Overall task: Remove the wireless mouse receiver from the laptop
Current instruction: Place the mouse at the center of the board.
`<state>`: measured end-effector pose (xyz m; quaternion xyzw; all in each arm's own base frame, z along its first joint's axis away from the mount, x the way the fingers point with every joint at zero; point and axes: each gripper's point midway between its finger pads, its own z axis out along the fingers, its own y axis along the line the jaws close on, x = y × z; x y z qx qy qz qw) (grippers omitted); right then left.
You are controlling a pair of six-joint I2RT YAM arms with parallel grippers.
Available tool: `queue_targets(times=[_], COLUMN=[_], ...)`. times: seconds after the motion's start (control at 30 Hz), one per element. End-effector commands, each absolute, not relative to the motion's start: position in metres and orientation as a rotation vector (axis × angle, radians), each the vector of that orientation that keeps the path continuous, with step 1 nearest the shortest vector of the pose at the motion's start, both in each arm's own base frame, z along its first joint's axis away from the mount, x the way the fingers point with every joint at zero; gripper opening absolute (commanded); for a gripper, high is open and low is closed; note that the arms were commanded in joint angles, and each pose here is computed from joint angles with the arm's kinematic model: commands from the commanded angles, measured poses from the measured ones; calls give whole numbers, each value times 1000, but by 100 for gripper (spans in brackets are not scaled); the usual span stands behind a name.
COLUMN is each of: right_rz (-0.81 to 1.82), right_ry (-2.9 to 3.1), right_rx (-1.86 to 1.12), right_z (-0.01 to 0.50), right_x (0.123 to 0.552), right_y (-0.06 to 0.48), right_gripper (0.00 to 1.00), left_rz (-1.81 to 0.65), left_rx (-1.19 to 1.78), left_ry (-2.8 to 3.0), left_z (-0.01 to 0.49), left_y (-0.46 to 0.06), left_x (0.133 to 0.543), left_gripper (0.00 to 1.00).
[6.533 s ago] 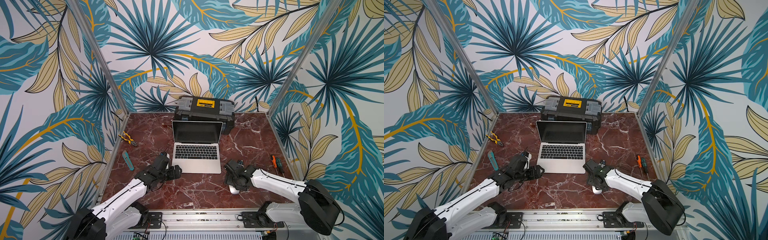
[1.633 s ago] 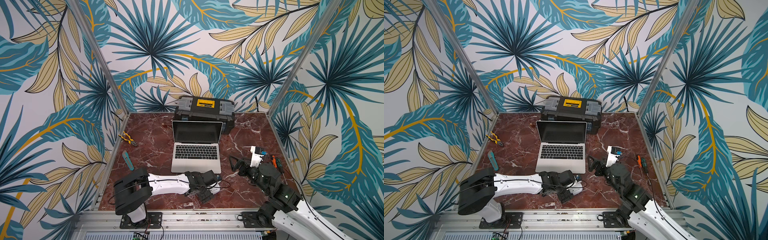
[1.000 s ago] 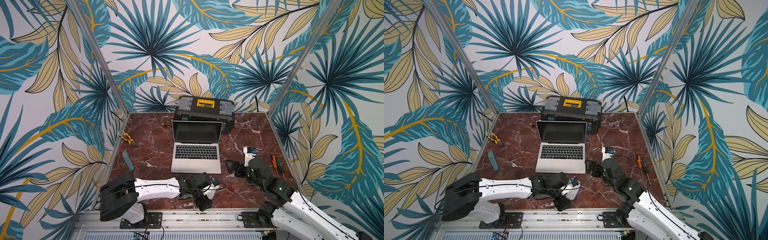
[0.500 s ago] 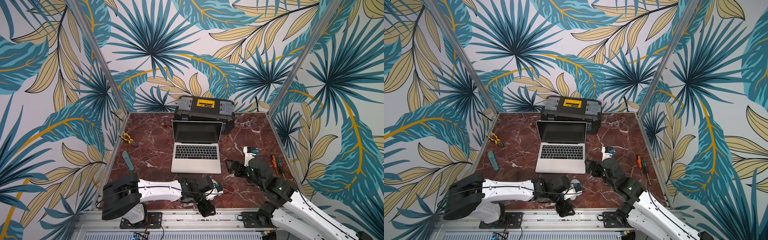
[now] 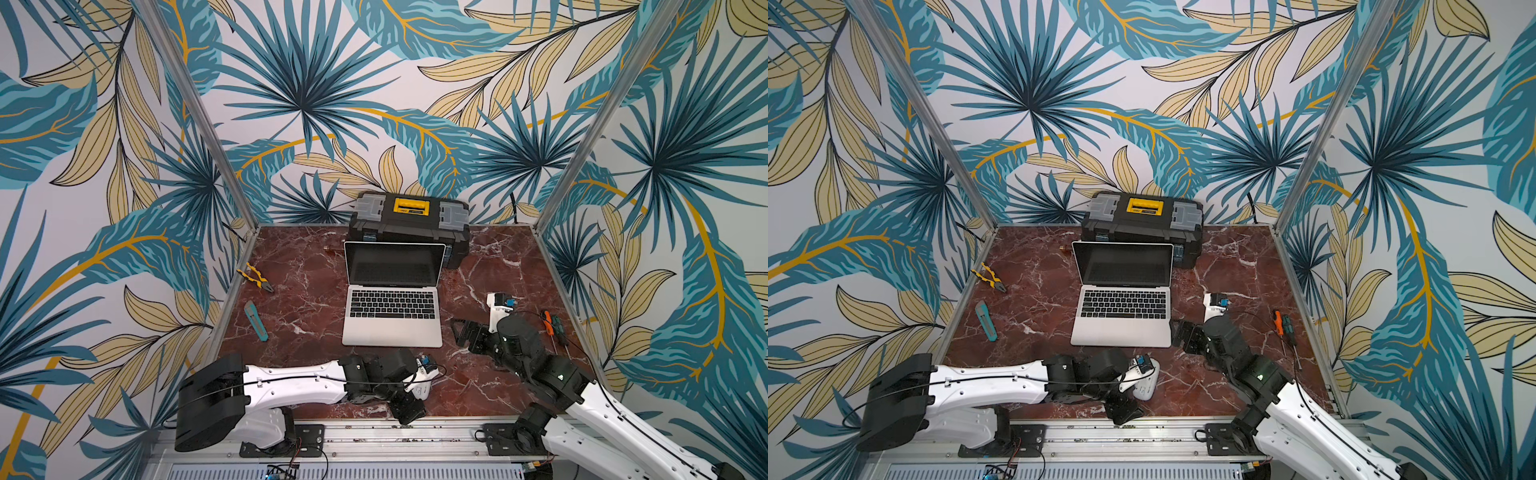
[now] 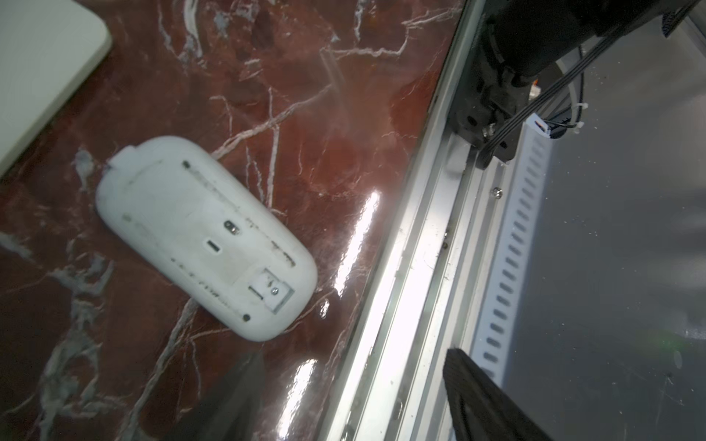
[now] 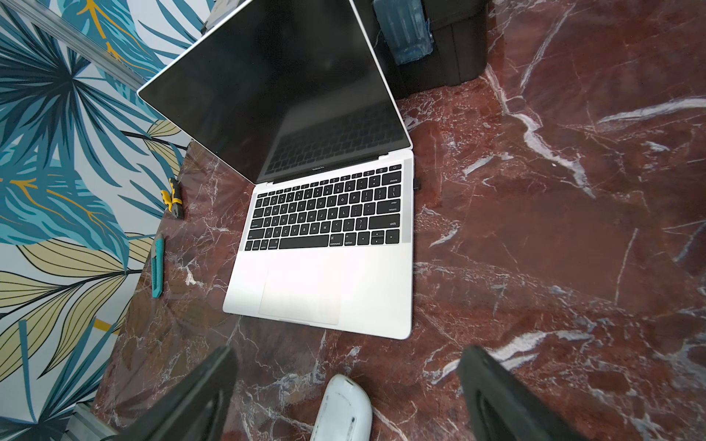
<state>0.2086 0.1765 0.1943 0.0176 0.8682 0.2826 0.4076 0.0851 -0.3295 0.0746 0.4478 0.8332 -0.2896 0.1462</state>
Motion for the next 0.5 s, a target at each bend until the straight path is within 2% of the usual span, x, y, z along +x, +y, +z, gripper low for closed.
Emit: queue_targets(times=[0.0,0.13,0.47], right_rz=[722,726,730], right_ry=[2179,2179,2163], right_rx=[62,65,71], right_z=[194,194,194], right_x=[209,209,210], right_y=[176,176,175], right_gripper=[96,95,96], left_rz=[-790,-765,-954], left_rx=[1208,1233,1365], left_ry=[2490,2529,2451], left_z=[58,47,58], left_y=[-319,-321,-357], left_x=[96,97,76], left_gripper=[78,77,74])
